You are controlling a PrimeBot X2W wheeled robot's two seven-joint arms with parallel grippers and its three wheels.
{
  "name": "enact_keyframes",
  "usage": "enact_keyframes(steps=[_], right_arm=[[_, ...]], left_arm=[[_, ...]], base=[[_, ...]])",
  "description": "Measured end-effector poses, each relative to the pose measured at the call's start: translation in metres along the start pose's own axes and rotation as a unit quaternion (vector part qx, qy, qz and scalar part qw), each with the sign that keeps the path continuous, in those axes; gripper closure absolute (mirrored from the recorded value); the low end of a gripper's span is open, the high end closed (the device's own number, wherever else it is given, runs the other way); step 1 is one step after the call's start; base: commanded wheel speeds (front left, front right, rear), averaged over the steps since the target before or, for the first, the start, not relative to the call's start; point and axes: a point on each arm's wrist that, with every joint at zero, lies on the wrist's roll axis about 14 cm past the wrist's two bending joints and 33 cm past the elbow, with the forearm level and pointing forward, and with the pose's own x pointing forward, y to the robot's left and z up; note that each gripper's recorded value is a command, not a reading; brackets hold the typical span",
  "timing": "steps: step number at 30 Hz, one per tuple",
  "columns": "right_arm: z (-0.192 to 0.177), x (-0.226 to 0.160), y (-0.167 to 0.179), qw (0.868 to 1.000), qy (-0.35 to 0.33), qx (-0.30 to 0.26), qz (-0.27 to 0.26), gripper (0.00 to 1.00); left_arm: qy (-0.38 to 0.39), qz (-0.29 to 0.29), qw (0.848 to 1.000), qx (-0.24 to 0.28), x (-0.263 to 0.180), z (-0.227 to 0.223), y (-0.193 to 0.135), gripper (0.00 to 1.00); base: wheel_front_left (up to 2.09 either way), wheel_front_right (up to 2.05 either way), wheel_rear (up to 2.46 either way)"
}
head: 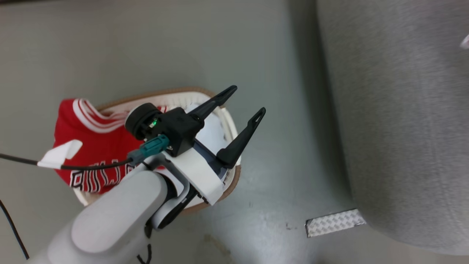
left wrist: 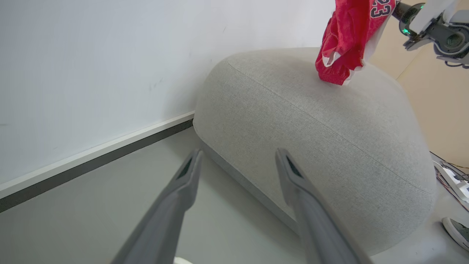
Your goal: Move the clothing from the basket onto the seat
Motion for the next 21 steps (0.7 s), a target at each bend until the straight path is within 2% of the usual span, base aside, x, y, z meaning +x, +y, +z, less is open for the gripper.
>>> enact_keyframes(steps=[4, 8, 11, 14, 15, 16, 17, 21], right_arm=[[-0.019, 0.017, -0.015, 0.999, 0.019, -0.013, -0.026, 1.0], [-0.052, 0.021, -0.021, 0.996, 0.065, -0.052, -0.031, 1.0], [-0.087, 0.016, -0.014, 0.986, 0.136, -0.099, -0.01, 1.0], [-0.101, 0.01, -0.02, 0.975, 0.188, -0.117, -0.015, 1.0], [-0.106, 0.007, -0.022, 0.97, 0.208, -0.124, -0.016, 0.76], [-0.109, 0.004, -0.023, 0.968, 0.219, -0.124, -0.018, 0.29], [-0.112, 0.002, -0.024, 0.965, 0.231, -0.124, -0.02, 0.0], [-0.114, -0.006, -0.023, 0.955, 0.267, -0.128, -0.017, 0.0]], left_arm=[[0.006, 0.022, 1.0, -0.017, -0.005, -0.015, 0.016, 0.0], [0.012, 0.038, 0.999, -0.026, -0.011, -0.027, 0.028, 0.0], [0.014, 0.046, 0.998, -0.028, -0.015, -0.03, 0.033, 0.0], [0.013, 0.05, 0.998, -0.029, -0.017, -0.03, 0.033, 0.0], [0.012, 0.051, 0.998, -0.029, -0.018, -0.029, 0.033, 0.0], [0.012, 0.053, 0.998, -0.029, -0.019, -0.029, 0.033, 0.0], [0.012, 0.055, 0.998, -0.03, -0.021, -0.028, 0.033, 0.0], [0.007, 0.061, 0.997, -0.035, -0.025, -0.021, 0.029, 0.0]], base=[[0.0, 0.0, 0.0], [0.0, 0.0, 0.0], [0.0, 0.0, 0.0], [0.0, 0.0, 0.0], [0.0, 0.0, 0.0], [0.0, 0.0, 0.0], [0.0, 0.0, 0.0], [0.0, 0.0, 0.0]])
